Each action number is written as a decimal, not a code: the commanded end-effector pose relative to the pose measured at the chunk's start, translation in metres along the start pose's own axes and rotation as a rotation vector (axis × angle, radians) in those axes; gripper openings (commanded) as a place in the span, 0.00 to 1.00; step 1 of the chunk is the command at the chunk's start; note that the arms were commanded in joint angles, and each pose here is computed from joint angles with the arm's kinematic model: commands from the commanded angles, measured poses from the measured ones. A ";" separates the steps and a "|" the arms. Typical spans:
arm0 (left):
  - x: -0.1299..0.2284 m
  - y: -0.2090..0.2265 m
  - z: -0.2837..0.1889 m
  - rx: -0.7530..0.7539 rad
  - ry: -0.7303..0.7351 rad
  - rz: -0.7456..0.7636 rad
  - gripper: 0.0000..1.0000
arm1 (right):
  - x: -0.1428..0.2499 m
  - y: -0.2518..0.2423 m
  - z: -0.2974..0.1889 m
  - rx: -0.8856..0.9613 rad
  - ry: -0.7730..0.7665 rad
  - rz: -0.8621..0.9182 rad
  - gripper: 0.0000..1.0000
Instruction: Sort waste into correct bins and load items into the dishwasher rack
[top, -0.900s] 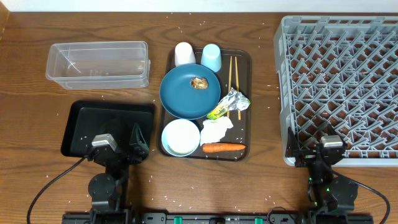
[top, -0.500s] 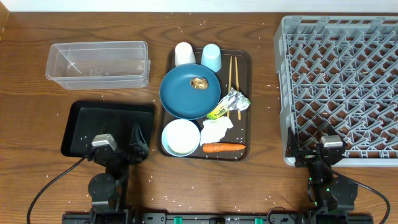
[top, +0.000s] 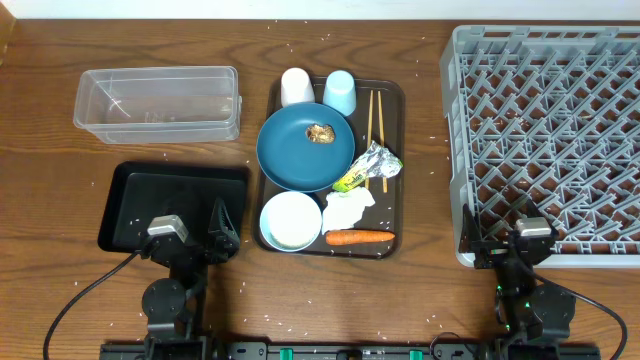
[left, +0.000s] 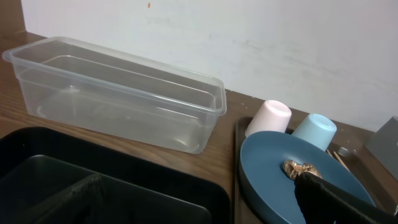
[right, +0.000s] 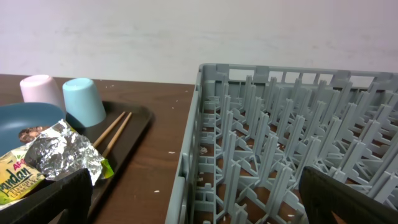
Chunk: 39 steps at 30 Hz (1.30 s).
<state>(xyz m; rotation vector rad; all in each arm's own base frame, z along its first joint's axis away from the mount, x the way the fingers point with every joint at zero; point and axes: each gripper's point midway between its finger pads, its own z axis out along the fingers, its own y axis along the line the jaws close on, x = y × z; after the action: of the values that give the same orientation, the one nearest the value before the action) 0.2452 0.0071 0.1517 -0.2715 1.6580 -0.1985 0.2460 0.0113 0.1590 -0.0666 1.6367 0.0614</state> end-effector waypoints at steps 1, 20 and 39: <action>0.014 0.006 0.000 -0.023 0.047 0.019 0.98 | 0.000 0.003 0.000 -0.010 -0.002 -0.002 0.99; 0.014 0.006 0.000 -0.023 0.047 0.018 0.98 | 0.000 0.003 0.000 -0.010 -0.002 -0.002 0.99; 0.021 -0.033 -0.004 0.191 0.119 -0.246 0.98 | 0.000 0.003 0.000 -0.010 -0.002 -0.002 0.99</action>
<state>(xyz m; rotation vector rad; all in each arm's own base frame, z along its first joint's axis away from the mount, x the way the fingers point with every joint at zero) 0.2454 -0.0025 0.1532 -0.3076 1.6509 -0.3170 0.2460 0.0113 0.1590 -0.0666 1.6367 0.0614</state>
